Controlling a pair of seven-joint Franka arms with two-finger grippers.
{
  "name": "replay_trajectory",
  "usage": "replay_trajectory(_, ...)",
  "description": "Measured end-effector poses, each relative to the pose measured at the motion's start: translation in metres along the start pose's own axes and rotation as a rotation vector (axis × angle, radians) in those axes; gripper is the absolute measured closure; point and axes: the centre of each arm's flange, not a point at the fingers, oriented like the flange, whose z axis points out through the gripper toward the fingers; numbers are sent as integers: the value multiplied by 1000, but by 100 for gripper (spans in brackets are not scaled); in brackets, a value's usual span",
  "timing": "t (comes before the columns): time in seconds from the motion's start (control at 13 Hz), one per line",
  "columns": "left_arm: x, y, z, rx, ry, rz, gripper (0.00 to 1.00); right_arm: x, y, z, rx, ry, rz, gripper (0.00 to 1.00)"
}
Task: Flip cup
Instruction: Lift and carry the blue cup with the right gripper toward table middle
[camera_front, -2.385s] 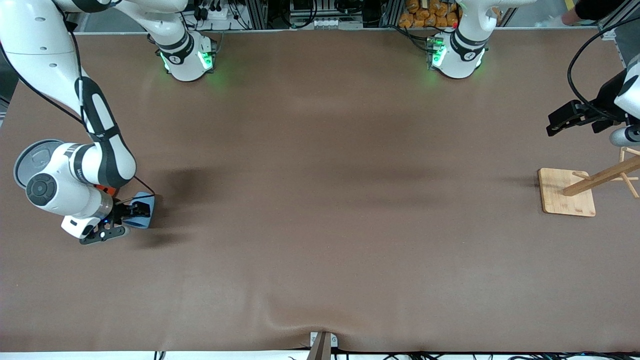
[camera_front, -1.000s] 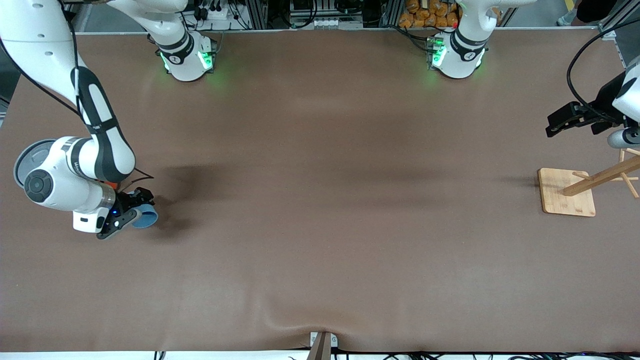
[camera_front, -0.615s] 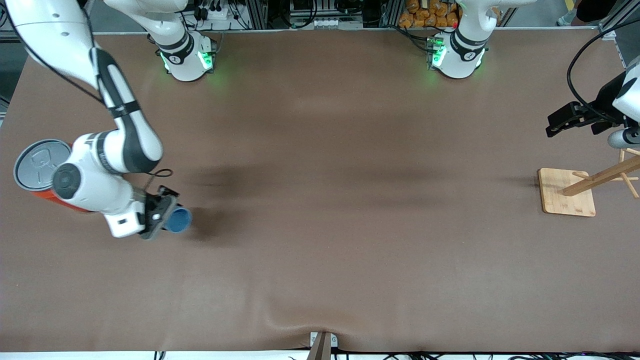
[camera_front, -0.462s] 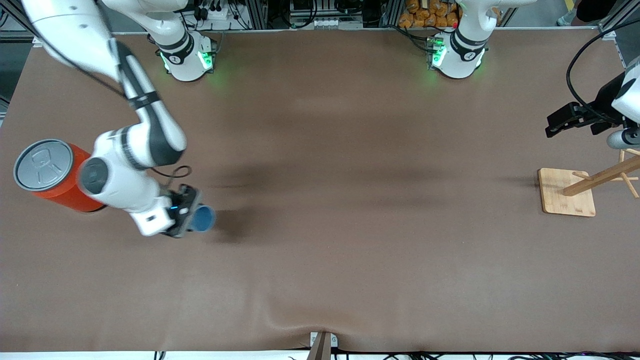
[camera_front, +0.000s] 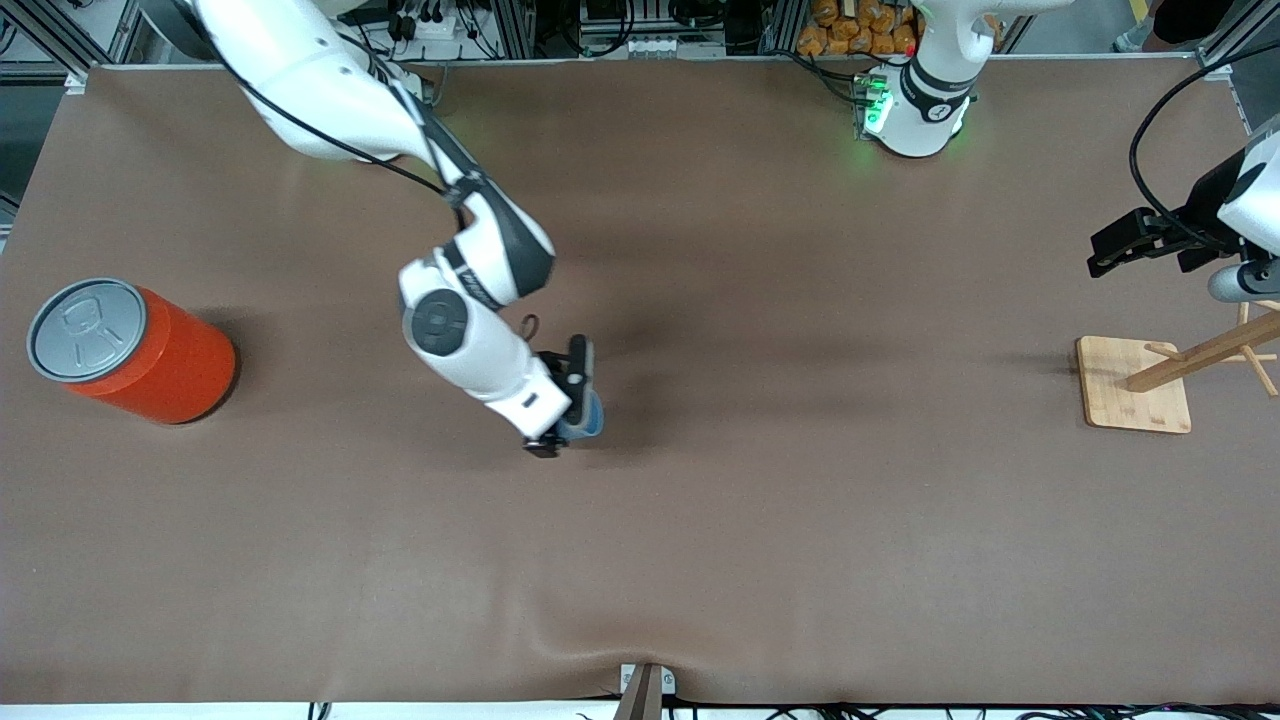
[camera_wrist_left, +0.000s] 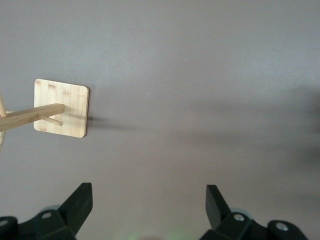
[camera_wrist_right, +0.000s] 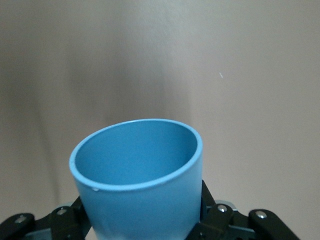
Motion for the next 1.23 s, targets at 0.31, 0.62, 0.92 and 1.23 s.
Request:
replay_trajectory(0.31,0,0,0,-2,-1,-1,0,61,-24,47,-56,-82,-33,20)
replay_trajectory(0.62,1,0,2,-9,-4,-1,0,101,-60,86,-89,-155,-63,20)
replay_trajectory(0.92,3,0,5,-12,-11,4,0,96,-53,85,-108,-161,-29,5)
replay_trajectory(1.23,3,0,5,-12,-11,14,0,110,-50,69,-126,-140,-27,0)
